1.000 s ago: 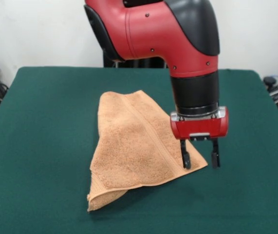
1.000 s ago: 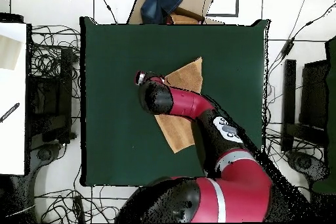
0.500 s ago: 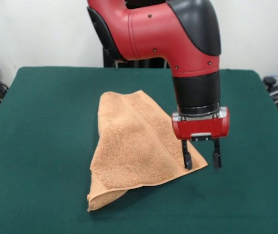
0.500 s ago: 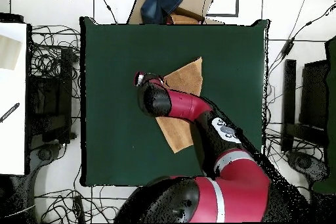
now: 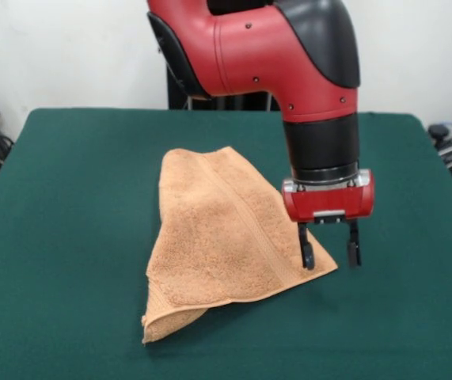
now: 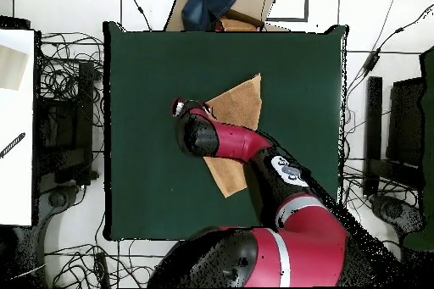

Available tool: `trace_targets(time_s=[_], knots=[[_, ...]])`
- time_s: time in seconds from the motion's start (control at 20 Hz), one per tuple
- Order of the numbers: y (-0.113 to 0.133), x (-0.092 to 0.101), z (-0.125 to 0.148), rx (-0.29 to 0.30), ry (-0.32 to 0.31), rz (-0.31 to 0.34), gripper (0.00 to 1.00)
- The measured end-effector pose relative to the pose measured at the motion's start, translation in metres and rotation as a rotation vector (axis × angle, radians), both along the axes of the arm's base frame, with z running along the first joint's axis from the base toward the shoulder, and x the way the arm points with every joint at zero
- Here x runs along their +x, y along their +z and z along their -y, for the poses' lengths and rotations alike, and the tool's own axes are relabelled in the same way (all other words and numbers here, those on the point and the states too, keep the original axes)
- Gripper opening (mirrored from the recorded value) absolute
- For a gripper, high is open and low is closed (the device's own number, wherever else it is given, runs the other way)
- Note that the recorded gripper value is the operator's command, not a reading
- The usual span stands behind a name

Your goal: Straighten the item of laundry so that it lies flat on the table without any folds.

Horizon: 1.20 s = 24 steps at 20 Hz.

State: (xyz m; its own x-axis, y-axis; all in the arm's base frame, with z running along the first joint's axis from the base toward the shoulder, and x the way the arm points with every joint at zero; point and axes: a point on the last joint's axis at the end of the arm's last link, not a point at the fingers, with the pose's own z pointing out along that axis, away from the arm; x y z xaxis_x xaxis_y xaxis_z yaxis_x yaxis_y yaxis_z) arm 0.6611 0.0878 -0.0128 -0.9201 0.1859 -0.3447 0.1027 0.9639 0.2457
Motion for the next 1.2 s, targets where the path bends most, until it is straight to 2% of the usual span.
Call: trace_targets(time_s=[0.55,0.65,1.1,1.2], knots=[[-0.008,-0.027,-0.009,0.0,0.027,-0.011,1.0],[-0.01,-0.027,-0.009,0.001,0.025,-0.01,1.0],[-0.042,-0.043,-0.018,0.018,0.011,-0.022,1.0],[-0.043,-0.042,-0.019,0.017,0.007,-0.01,1.0]])
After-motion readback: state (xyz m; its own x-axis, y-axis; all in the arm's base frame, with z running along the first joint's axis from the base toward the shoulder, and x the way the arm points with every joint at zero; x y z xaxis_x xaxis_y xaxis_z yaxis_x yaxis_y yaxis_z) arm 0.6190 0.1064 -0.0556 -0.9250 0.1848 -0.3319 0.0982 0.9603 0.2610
